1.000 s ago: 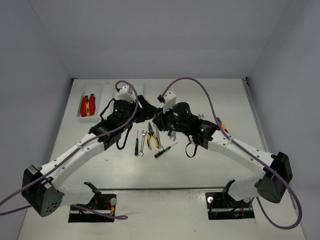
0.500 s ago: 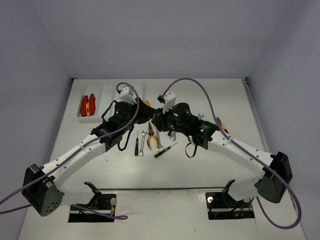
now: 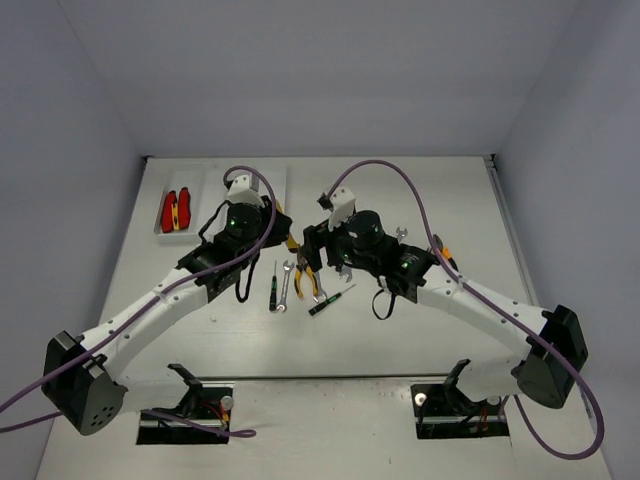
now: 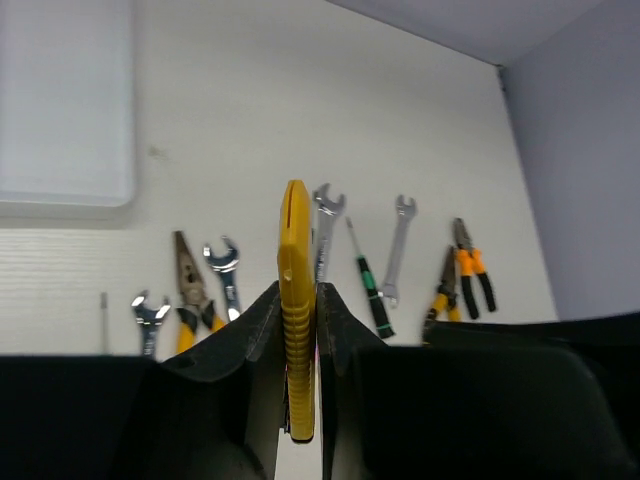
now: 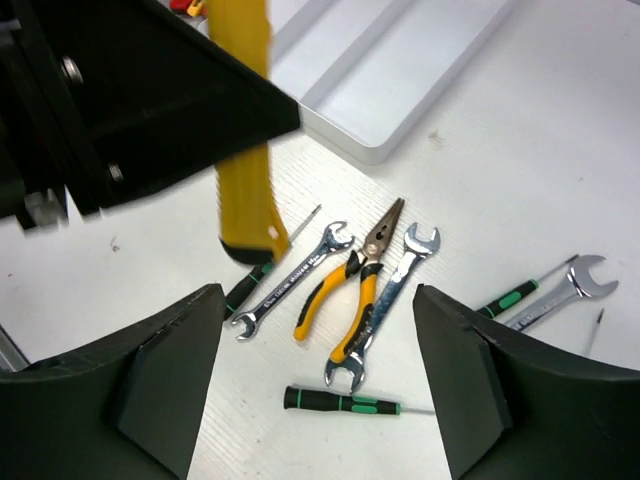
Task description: Sort the tools into containers
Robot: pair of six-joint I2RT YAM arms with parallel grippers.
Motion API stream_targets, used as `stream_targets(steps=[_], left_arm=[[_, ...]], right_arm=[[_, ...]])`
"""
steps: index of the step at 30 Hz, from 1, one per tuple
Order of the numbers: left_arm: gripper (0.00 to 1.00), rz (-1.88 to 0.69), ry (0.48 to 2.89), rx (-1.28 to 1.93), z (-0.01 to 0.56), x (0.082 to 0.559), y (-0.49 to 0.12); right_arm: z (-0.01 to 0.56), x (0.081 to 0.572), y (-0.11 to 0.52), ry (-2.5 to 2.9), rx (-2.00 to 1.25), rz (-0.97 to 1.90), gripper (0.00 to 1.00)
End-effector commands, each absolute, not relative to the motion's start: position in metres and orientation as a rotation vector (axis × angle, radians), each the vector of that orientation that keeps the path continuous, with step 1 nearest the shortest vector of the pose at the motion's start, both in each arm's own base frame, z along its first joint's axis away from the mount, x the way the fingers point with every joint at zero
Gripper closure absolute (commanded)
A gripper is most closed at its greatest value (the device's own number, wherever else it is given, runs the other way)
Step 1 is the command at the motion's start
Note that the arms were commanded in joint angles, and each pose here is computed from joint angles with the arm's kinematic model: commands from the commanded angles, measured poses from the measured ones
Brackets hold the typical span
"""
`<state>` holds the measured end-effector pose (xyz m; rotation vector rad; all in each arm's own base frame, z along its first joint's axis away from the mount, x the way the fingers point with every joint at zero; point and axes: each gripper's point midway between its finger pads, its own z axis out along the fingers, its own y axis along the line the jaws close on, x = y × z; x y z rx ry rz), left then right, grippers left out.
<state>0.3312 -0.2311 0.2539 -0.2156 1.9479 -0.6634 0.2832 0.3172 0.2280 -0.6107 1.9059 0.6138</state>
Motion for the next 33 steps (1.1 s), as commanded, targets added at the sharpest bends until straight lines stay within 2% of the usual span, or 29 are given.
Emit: stream_targets(steps=[1,4,7,12,16,17,19,23,25,31,33], left_arm=[[0.89,-0.367,1.908,-0.225,0.278,0.357,-0.167],[0.89,-0.223,1.936,-0.235,0.277,0.378,-0.125],[0.89,0.046,2.005,-0.265,0.261,0.403,-0.058],[0.89,0.351,2.058,-0.304,0.250,0.449,0.019],[0.89,0.477,2.151,-0.317,0.220,0.491,0.057],[0.89,0.497,2.128,-0.315,0.231,0.500,0.063],[0.89,0.563,2.175,-0.288,0.212,0.517,0.076],[0.89,0.619,2.174,-0.289,0.210,0.546,0.090],[0.85,0.676,2.223,-0.296,0.182,0.557,0.110],[0.55,0.759,2.261,-0.271,0.158,0.566,0.124],[0.48,0.772,2.259,-0.281,0.159,0.564,0.127]], right_arm=[[0.266,0.293,0.298,1.790,-0.500,0.582,0.24],[0.261,0.291,0.281,1.798,-0.491,0.533,0.23],[0.250,0.287,0.264,1.823,-0.477,0.479,0.23],[0.232,0.276,0.236,1.863,-0.460,0.407,0.22],[0.218,0.269,0.218,1.904,-0.452,0.367,0.22],[0.216,0.266,0.216,1.911,-0.448,0.368,0.22],[0.210,0.262,0.212,1.928,-0.444,0.368,0.21],[0.200,0.257,0.205,1.954,-0.423,0.370,0.21],[0.197,0.256,0.203,1.963,-0.418,0.372,0.21],[0.192,0.258,0.201,1.977,-0.410,0.362,0.21],[0.192,0.259,0.202,1.981,-0.410,0.362,0.21]])
